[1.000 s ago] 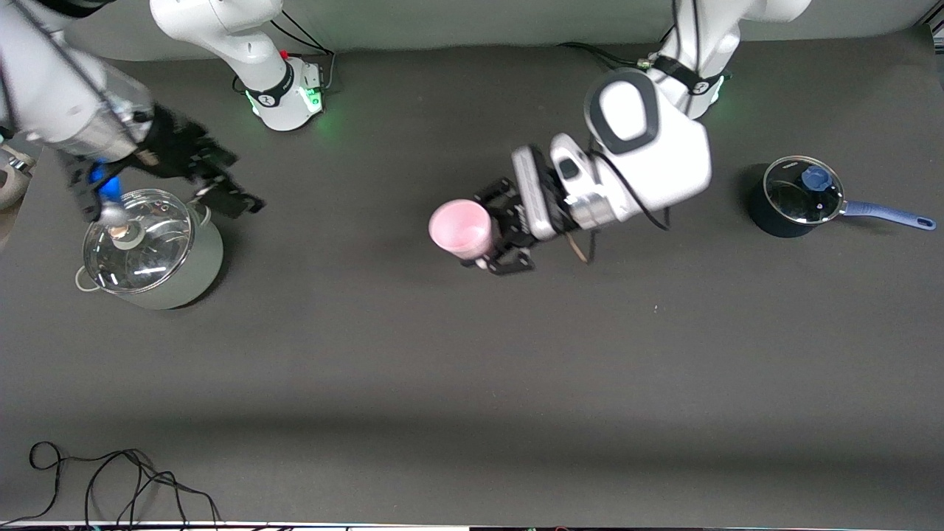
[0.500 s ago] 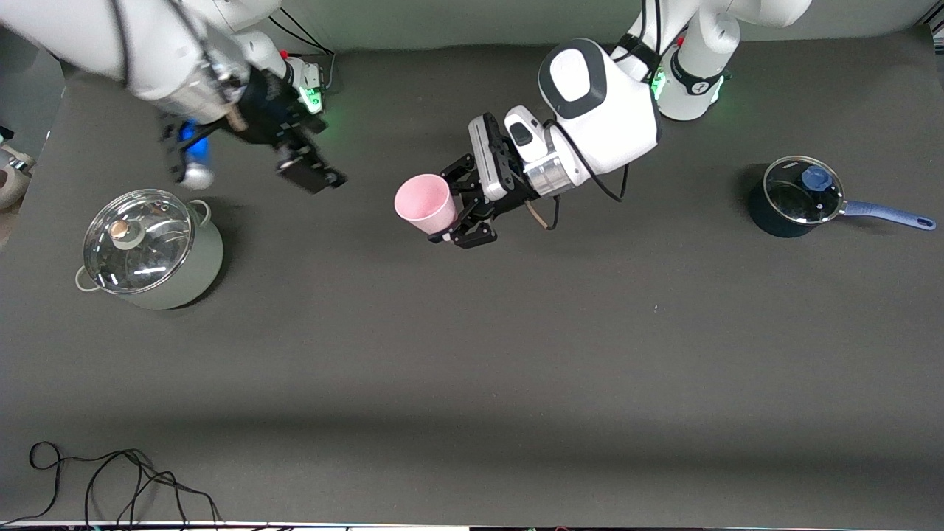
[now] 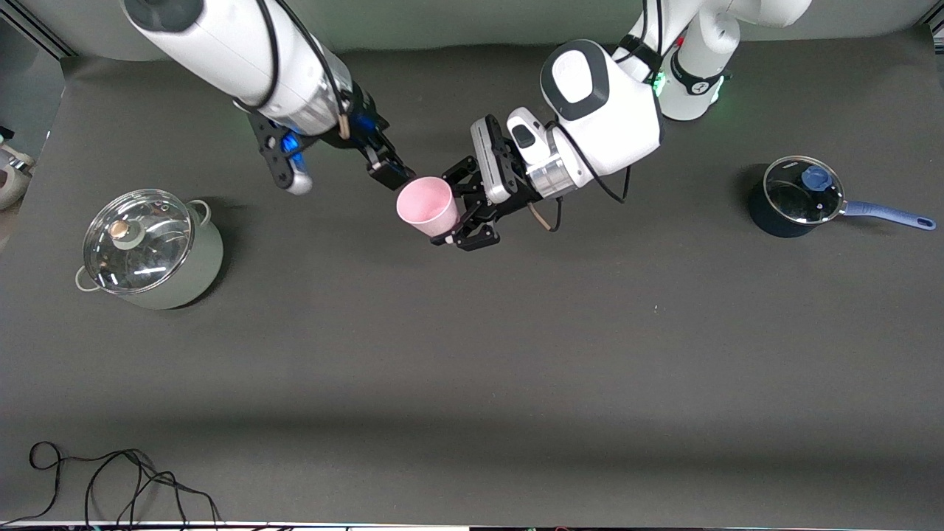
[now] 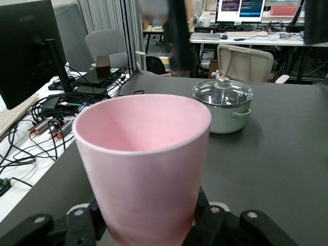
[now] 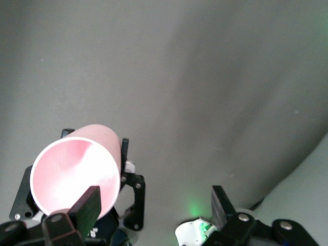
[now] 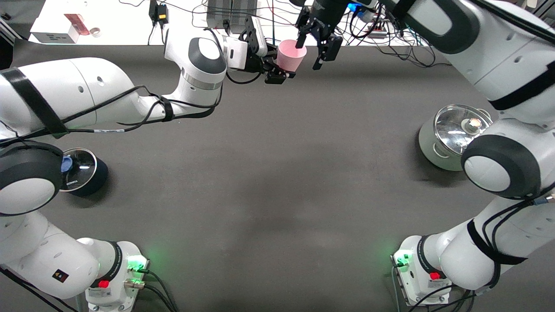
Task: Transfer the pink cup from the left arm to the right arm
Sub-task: 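Grasp the cup rim with the right gripper while the left gripper holds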
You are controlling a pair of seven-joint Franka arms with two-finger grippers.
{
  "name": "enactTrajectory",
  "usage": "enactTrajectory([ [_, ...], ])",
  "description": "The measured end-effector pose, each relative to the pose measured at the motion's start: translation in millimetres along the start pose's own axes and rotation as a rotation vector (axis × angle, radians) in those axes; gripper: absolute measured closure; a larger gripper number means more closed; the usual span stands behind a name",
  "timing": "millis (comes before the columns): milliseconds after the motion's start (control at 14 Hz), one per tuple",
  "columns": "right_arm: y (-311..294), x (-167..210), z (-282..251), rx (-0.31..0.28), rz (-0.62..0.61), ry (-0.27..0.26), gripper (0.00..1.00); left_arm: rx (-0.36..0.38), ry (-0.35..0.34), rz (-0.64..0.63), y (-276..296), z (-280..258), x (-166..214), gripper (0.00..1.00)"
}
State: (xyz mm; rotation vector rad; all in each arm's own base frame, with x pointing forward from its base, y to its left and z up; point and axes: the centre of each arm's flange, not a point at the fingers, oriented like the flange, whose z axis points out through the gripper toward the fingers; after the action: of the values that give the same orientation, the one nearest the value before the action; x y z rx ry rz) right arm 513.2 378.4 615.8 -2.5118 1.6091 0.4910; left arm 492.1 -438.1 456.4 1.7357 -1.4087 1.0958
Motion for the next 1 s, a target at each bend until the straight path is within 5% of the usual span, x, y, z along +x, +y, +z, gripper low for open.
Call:
enactTrajectory([
  [571,-28,8,35,0.01,0.018,0.001,0.07,0.002,0.0,-0.012,-1,-1,0,0.35],
  [1000,-28,8,31,0.018,0.018,0.001,0.72,0.003,0.0,-0.02,-2,-1,0,0.35],
])
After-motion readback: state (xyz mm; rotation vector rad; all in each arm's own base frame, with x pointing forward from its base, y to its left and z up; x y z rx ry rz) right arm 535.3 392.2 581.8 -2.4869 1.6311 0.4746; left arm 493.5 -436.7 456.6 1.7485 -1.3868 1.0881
